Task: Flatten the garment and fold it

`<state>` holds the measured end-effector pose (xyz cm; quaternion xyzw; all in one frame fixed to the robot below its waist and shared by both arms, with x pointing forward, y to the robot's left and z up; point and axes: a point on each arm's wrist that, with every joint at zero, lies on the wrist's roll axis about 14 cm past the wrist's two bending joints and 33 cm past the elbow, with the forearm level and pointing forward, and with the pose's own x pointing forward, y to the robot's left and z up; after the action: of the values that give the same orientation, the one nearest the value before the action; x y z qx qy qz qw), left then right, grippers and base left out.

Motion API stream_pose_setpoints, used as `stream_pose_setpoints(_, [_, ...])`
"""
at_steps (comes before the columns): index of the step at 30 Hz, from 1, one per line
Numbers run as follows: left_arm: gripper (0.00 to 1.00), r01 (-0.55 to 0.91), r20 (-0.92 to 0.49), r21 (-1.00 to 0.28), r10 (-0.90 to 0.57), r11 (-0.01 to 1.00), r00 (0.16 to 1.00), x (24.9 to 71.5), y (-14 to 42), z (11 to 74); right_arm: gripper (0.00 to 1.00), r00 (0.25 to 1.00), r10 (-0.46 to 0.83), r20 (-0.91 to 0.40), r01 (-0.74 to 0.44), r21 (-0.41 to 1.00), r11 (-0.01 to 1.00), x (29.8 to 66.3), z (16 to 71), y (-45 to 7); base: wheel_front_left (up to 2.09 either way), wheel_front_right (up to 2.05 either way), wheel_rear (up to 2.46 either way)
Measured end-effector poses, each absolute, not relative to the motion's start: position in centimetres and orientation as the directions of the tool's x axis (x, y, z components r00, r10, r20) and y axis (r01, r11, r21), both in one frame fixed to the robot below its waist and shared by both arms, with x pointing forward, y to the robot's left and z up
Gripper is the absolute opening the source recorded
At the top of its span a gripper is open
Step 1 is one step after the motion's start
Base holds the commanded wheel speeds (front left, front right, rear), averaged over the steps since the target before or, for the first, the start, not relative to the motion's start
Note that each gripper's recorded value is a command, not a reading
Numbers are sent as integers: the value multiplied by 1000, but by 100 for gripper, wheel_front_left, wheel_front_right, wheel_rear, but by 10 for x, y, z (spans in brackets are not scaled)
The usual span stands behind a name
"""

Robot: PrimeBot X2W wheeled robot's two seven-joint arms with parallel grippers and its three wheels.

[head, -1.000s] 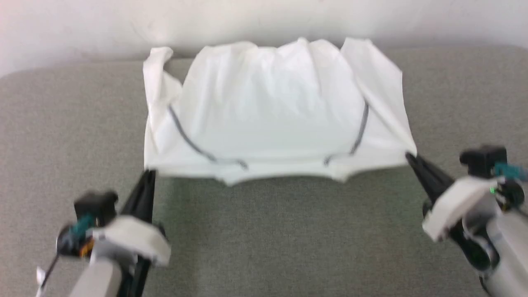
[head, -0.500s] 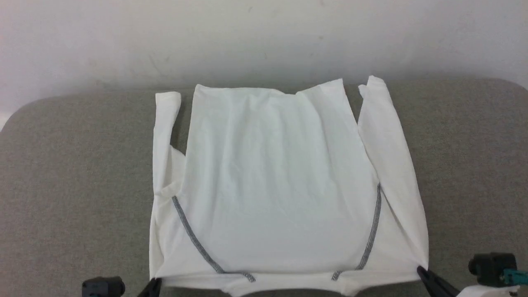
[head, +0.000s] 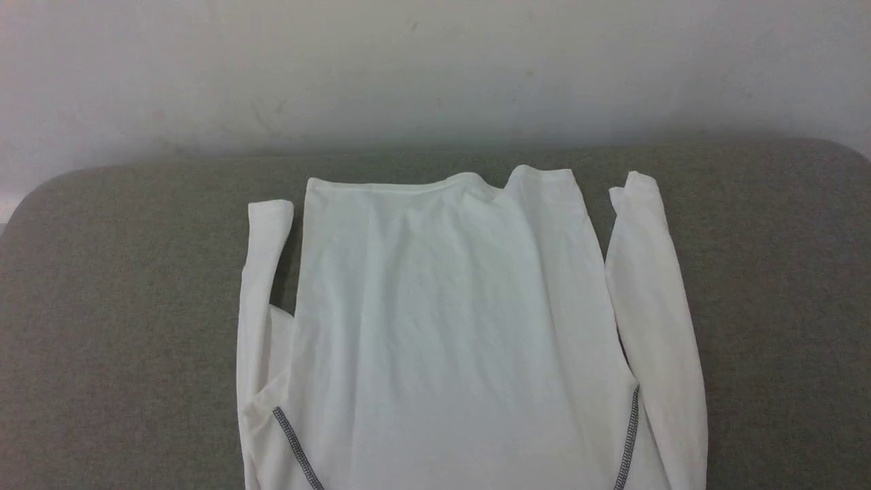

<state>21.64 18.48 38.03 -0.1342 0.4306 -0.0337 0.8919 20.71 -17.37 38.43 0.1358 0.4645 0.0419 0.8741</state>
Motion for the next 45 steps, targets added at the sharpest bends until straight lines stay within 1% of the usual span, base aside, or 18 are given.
stream_pose_setpoints(1, [0, -49, -759, -279, -189, 959, 623, 216, 182, 379, 40, 572, 203, -795, 51, 281, 958, 209, 385, -172, 0, 0, 0])
stream_pose_setpoints(2, [12, -44, -759, -295, -206, 954, 618, 215, 179, 377, 100, 589, 209, -781, 46, 290, 956, 213, 388, -170, 0, 0, 0])
stream_pose_setpoints(3, [49, -51, -753, -318, -219, 947, 621, 216, 176, 377, 100, 608, 214, -765, 35, 296, 955, 218, 391, -168, 0, 0, 0])
stream_pose_setpoints(4, [100, -54, -748, -329, -225, 943, 625, 218, 173, 377, 100, 639, 215, -739, 26, 300, 954, 225, 397, -166, 0, 0, 0])
stream_pose_setpoints(6, [100, -54, -736, -337, -227, 940, 638, 222, 173, 380, 100, 719, 201, -665, 6, 295, 955, 244, 414, -168, 0, 0, 0])
stream_pose_setpoints(9, [100, -45, -672, -348, -216, 936, 709, 243, 176, 397, 100, 847, 166, -506, -21, 279, 960, 276, 448, -173, 0, 0, 0])
stream_pose_setpoints(11, [100, -28, -594, -359, -205, 933, 778, 263, 180, 418, 100, 911, 124, -393, -25, 249, 968, 294, 471, -182, 0, 0, 0])
stream_pose_setpoints(13, [100, -12, -499, -340, -169, 940, 850, 288, 189, 444, 100, 960, 75, -270, -17, 213, 977, 310, 496, -194, 0, 0, 0])
stream_pose_setpoints(15, [100, -24, -389, -311, -104, 950, 915, 313, 204, 472, 100, 982, 48, -184, -16, 176, 984, 322, 513, -199, 0, 0, 0])
stream_pose_setpoints(18, [100, -36, -261, -271, -38, 962, 965, 342, 217, 502, 100, 995, 24, -97, -11, 139, 990, 338, 531, -204, 0, 0, 0])
stream_pose_setpoints(21, [100, -31, -156, -239, -7, 970, 988, 371, 224, 525, 100, 999, 15, -30, -12, 119, 993, 353, 545, -206, 0, 0, 0])
stream_pose_setpoints(25, [100, -45, -25, -186, 41, 982, 999, 418, 239, 552, 100, 1000, 10, 25, -13, 107, 994, 377, 558, -207, 0, 0, 0])
stream_pose_setpoints(28, [100, -49, 34, -171, 56, 984, 998, 455, 245, 563, 100, 999, 6, 48, -11, 103, 995, 394, 561, -208, 0, 0, 0])
stream_pose_setpoints(30, [100, -49, 37, -165, 55, 985, 998, 478, 248, 562, 100, 999, 4, 47, -9, 102, 995, 404, 558, -208, 0, 0, 0])
stream_pose_setpoints(33, [100, -36, -8, -152, 35, 988, 999, 512, 249, 552, 100, 1000, 3, 20, -5, 103, 995, 415, 545, -209, 0, 0, 0])
stream_pose_setpoints(38, [100, 8, -203, -135, -36, 991, 979, 557, 242, 516, 100, 999, -3, -47, 9, 116, 993, 423, 519, -211, 0, 0, 0])
stream_pose_setpoints(42, [100, 27, -415, -111, -71, 993, 907, 578, 239, 479, 100, 996, -8, -94, 21, 133, 991, 424, 501, -213, 0, 0, 0])
stream_pose_setpoints(45, [100, 23, -572, -113, -84, 993, 816, 580, 237, 446, 100, 993, -22, -117, 38, 139, 990, 423, 493, -218, 0, 0, 0])
